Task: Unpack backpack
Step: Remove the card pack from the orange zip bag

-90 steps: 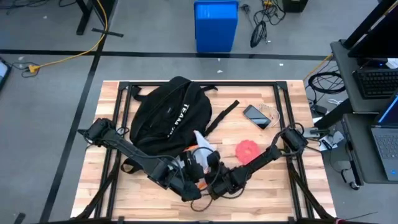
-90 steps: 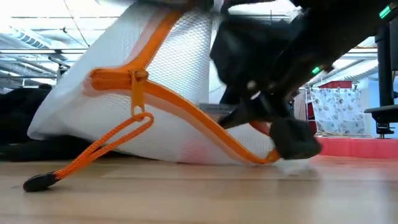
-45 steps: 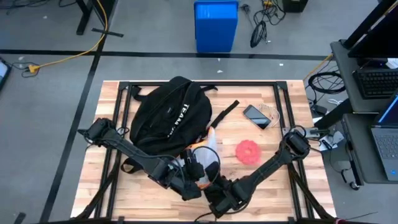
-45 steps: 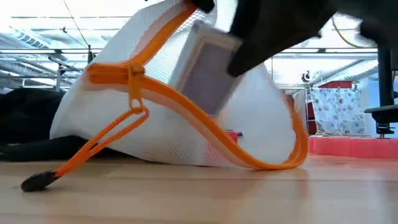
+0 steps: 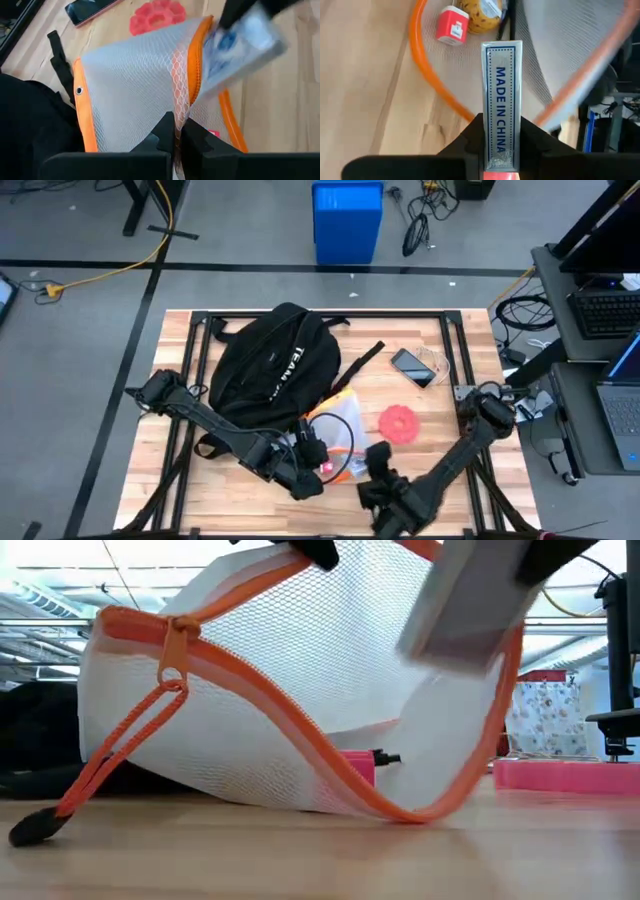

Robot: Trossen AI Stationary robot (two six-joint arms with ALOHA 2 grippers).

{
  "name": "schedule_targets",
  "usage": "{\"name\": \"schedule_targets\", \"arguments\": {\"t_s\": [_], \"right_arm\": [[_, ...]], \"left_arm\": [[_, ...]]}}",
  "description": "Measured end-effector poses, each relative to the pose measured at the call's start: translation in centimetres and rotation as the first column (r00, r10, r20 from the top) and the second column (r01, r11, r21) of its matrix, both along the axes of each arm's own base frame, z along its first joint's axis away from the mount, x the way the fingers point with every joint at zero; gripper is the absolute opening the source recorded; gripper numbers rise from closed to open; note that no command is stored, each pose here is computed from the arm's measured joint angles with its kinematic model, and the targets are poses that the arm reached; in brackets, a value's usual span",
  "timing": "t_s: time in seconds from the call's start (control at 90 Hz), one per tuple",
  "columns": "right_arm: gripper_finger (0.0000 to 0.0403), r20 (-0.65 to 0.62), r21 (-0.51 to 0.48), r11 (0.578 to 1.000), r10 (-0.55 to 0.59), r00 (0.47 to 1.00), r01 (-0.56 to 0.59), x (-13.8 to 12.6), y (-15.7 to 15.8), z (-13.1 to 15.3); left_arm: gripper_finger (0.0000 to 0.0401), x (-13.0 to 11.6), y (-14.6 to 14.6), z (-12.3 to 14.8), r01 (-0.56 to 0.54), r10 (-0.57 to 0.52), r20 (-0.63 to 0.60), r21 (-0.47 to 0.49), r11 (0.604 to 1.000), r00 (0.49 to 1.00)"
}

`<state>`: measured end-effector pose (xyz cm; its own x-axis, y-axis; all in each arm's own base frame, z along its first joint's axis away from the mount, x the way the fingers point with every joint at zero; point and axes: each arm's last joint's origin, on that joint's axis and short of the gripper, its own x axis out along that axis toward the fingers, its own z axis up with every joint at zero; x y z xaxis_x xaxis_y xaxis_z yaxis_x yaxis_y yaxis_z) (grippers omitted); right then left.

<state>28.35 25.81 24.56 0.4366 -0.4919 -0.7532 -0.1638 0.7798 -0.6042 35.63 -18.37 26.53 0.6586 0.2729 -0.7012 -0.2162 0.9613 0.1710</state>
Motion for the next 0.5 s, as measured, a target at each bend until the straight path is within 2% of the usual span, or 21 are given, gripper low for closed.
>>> {"name": "schedule_targets", "arguments": {"t_s": [0.2,0.367,0.5], "right_arm": [[0.005,0.098,-0.014,0.997,-0.078,0.992,0.08,-4.1,-0.4,3.6],[0.0049,0.175,0.078,0.995,-0.072,0.982,0.059,-7.4,-0.2,5.9],[0.005,0.233,0.122,0.991,-0.074,0.97,0.047,-9.7,-0.1,6.6]], "left_arm": [[0.0,0.0,0.0,0.0,-0.004,0.004,0.002,0.004,1.0,1.0],[0.0,-0.1,0.0,0.0,-0.002,0.002,-0.004,0.006,1.0,1.0],[0.0,-0.2,0.1,-0.1,-0.003,0.003,-0.018,0.014,1.0,1.0]]}}
